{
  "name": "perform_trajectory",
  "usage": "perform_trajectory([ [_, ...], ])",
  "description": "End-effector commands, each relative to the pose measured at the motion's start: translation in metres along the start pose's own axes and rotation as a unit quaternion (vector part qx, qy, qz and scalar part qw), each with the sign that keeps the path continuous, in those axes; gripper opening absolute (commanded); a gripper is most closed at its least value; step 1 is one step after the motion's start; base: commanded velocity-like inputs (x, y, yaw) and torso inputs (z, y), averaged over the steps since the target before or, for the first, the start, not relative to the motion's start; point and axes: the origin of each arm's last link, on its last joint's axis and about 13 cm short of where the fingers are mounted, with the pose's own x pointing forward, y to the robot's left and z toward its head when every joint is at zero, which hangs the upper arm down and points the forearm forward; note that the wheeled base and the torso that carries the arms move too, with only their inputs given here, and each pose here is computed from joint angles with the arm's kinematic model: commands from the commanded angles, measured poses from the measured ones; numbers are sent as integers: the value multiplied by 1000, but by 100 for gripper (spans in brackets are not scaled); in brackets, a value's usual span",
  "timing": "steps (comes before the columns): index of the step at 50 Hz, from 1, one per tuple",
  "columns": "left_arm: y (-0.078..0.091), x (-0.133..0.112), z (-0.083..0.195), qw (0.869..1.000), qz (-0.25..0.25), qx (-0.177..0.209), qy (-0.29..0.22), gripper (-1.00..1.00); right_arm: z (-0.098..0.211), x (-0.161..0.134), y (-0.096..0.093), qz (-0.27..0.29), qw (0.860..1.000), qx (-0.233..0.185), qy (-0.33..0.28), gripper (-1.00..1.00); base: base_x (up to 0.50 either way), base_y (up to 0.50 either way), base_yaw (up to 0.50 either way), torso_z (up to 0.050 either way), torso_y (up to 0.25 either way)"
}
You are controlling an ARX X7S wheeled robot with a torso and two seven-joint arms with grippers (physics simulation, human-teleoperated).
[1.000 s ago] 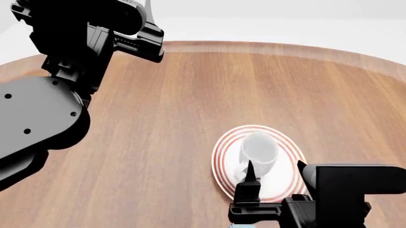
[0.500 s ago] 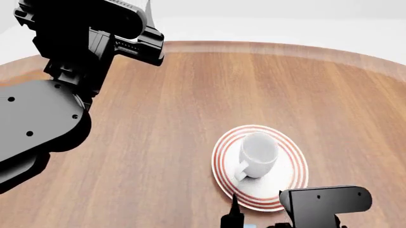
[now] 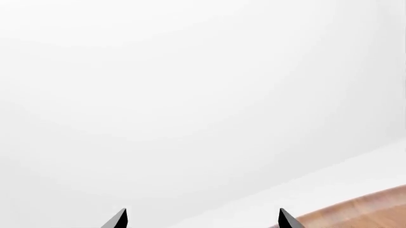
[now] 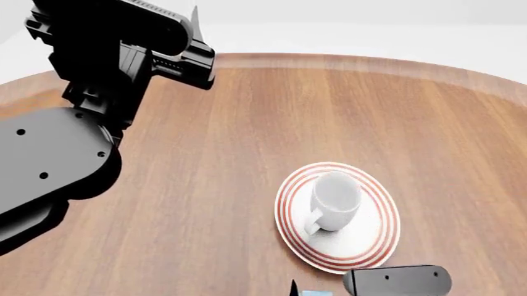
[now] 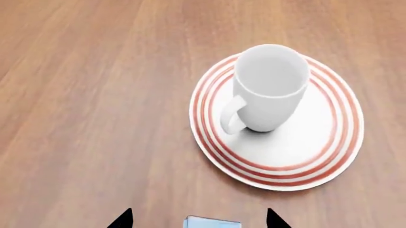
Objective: Pick up the white mug and put it on the plate, and put the chocolate pudding to the right of the plate.
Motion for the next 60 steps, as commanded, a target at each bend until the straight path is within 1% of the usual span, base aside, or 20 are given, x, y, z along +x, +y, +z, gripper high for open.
perform_trajectory([
  [1,-3,5,3,1000,-10,-13,-13,100,4,14,1,-33,999,20,4,100,0,0,0,0,0],
  [16,-2,4,3,1000,-8,-17,-9,100,-4,18,7,-35,999,14,24,100,0,0,0,0,0],
  [28,-3,5,1,1000,-9,-16,-5,100,-8,19,9,-36,998,24,47,100,0,0,0,0,0],
  [38,-5,4,0,1000,-10,-17,-3,100,-9,21,7,-46,997,29,55,100,0,0,0,0,0],
  [44,-4,4,-2,1000,-9,-18,1,100,-13,19,10,-42,997,22,63,100,0,0,0,0,0],
  [60,-5,4,-4,1000,-8,-22,6,100,-15,25,12,-47,996,18,78,100,0,0,0,0,0],
])
